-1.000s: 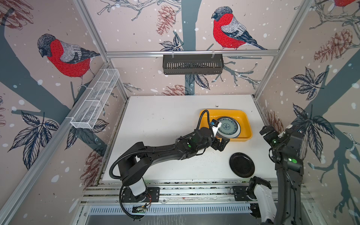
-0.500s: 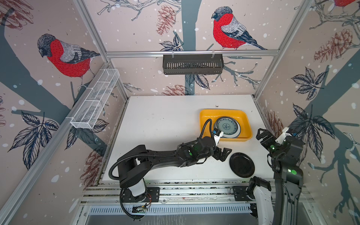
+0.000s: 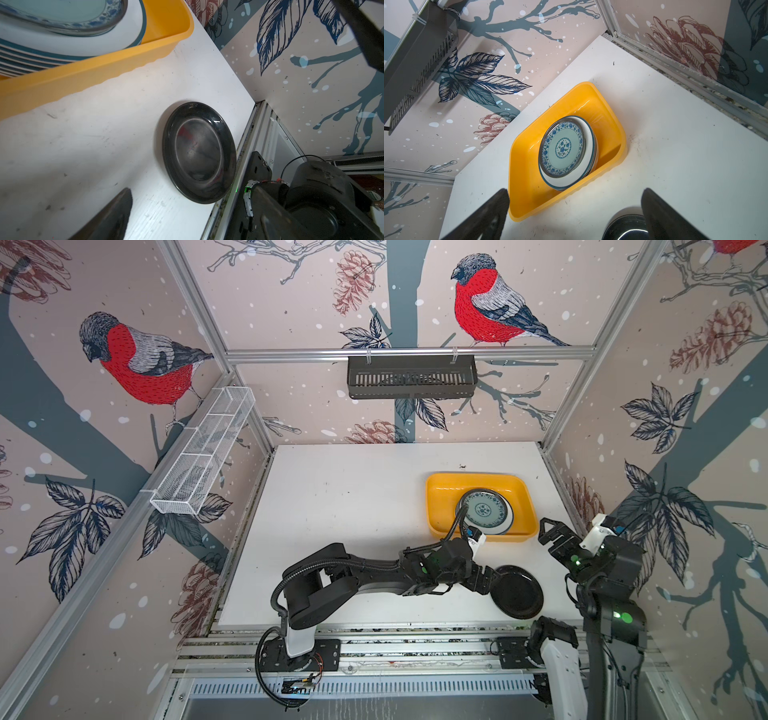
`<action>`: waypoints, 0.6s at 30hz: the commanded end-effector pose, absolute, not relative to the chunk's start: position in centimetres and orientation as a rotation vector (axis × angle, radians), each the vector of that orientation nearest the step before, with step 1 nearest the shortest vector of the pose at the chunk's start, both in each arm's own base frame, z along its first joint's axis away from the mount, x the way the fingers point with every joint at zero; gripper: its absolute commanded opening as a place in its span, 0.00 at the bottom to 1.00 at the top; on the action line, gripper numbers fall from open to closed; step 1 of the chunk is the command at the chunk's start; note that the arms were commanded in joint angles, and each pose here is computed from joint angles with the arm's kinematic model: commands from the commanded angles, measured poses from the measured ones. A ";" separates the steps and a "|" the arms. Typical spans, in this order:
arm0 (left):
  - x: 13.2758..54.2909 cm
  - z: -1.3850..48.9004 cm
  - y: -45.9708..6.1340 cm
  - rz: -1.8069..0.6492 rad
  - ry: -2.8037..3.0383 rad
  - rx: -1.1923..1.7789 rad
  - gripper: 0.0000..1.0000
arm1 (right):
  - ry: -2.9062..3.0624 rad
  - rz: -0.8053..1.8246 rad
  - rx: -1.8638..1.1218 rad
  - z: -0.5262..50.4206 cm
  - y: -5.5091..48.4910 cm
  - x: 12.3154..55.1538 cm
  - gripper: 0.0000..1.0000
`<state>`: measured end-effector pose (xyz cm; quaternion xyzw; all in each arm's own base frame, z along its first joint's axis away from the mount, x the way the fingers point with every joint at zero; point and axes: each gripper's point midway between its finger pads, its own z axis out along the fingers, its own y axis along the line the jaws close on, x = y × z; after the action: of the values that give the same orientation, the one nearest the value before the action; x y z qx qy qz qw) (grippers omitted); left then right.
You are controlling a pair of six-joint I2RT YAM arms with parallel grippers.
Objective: Place the plates into the plastic bin on the countertop
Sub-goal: Pick up the plate from the bottom-right of the table.
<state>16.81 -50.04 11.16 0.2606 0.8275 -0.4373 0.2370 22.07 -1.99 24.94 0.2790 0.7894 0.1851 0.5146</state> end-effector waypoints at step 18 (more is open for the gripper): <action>17.3 5.1 -52.9 -1.123 2.529 0.725 0.79 | 1.844 0.386 0.718 26.8 -2.9 21.3 1.00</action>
<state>17.11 -53.17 5.82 0.2620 0.8658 -0.3975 0.1544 21.53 -2.63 26.44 0.2975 0.7770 0.1722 0.5274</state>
